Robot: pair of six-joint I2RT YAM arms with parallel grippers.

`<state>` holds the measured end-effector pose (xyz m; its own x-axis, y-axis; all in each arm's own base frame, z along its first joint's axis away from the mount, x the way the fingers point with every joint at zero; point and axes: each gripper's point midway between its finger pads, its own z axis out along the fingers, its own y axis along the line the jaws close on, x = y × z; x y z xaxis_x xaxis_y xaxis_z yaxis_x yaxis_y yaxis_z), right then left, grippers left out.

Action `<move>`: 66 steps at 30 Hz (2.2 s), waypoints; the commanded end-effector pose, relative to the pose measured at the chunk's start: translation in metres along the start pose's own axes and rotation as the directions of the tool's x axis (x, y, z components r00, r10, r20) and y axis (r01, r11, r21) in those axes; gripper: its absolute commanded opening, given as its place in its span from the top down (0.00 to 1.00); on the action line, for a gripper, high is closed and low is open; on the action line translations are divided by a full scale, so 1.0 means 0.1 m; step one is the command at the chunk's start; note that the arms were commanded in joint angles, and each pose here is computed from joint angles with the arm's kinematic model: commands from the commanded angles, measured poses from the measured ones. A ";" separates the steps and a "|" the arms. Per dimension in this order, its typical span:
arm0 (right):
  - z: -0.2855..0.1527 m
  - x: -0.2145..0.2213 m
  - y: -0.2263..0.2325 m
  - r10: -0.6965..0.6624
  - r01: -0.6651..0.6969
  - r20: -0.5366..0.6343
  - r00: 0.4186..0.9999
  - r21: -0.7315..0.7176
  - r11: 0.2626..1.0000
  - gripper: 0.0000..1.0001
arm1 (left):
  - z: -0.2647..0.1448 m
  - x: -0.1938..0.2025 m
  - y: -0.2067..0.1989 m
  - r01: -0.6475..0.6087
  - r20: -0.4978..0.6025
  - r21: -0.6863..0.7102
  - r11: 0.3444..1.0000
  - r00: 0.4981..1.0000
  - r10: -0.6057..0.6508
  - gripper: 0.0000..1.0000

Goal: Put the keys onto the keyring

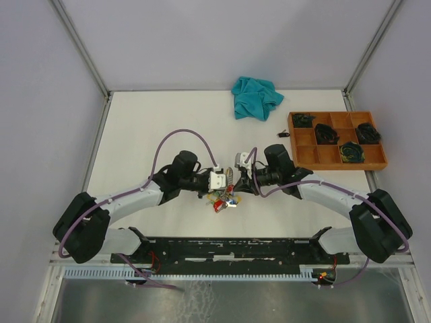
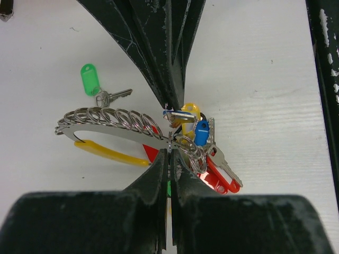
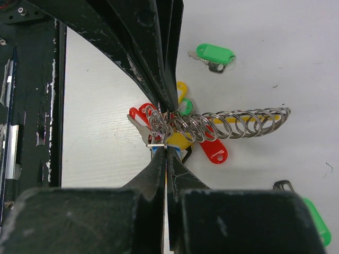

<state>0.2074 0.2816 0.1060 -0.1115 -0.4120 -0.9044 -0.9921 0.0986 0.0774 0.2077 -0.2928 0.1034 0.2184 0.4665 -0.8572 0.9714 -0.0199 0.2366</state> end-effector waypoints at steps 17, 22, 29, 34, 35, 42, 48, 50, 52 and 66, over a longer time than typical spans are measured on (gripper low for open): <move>0.04 -0.24 -0.04 -0.120 0.119 0.010 0.993 0.039 0.992 0.99 | 0.00 -0.22 0.03 -0.104 0.080 0.008 0.995 0.992 0.103 0.97; 0.03 -0.30 -0.02 -0.128 0.127 0.029 0.991 0.032 0.991 0.99 | 0.00 -0.22 0.02 -0.100 0.080 0.015 0.995 0.992 0.098 0.97; 0.03 -0.34 0.01 -0.132 0.131 0.047 0.990 0.018 0.991 0.99 | 0.01 -0.23 0.02 -0.092 0.080 0.020 0.996 0.993 0.090 0.97; 0.04 -0.34 0.03 -0.128 0.128 0.045 0.991 0.004 0.992 0.99 | 0.01 -0.23 0.03 -0.085 0.080 0.021 0.996 0.993 0.083 0.97; 0.04 -0.34 0.03 -0.127 0.127 0.045 0.991 0.003 0.992 0.99 | 0.01 -0.23 0.03 -0.083 0.080 0.020 0.996 0.994 0.081 0.97; 0.05 -0.34 0.03 -0.129 0.129 0.044 0.991 0.001 0.992 0.99 | 0.02 -0.24 0.03 -0.077 0.080 0.022 0.997 0.994 0.075 0.97; 0.03 -0.26 0.01 -0.122 0.121 0.011 0.993 0.020 0.992 0.99 | 0.01 -0.23 0.05 -0.073 0.072 0.012 0.997 0.995 0.072 0.97; 0.02 -0.24 0.00 -0.119 0.119 -0.001 0.993 0.026 0.993 0.99 | 0.01 -0.22 0.05 -0.072 0.069 0.009 0.997 0.995 0.072 0.97; 0.02 -0.22 0.01 -0.117 0.117 -0.010 0.993 0.026 0.993 0.99 | 0.02 -0.21 0.06 -0.071 0.065 0.007 0.997 0.995 0.070 0.97; 0.02 -0.31 0.04 -0.132 0.132 0.027 0.991 0.003 0.991 0.99 | 0.02 -0.23 0.05 -0.059 0.071 0.016 0.998 0.996 0.057 0.97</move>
<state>0.1993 0.2846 0.1036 -0.0567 -0.4624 -0.8849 -0.9969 0.0751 0.0246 0.2017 -0.2935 0.1021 0.2357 0.4523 -0.8601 0.9699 -0.0537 0.2376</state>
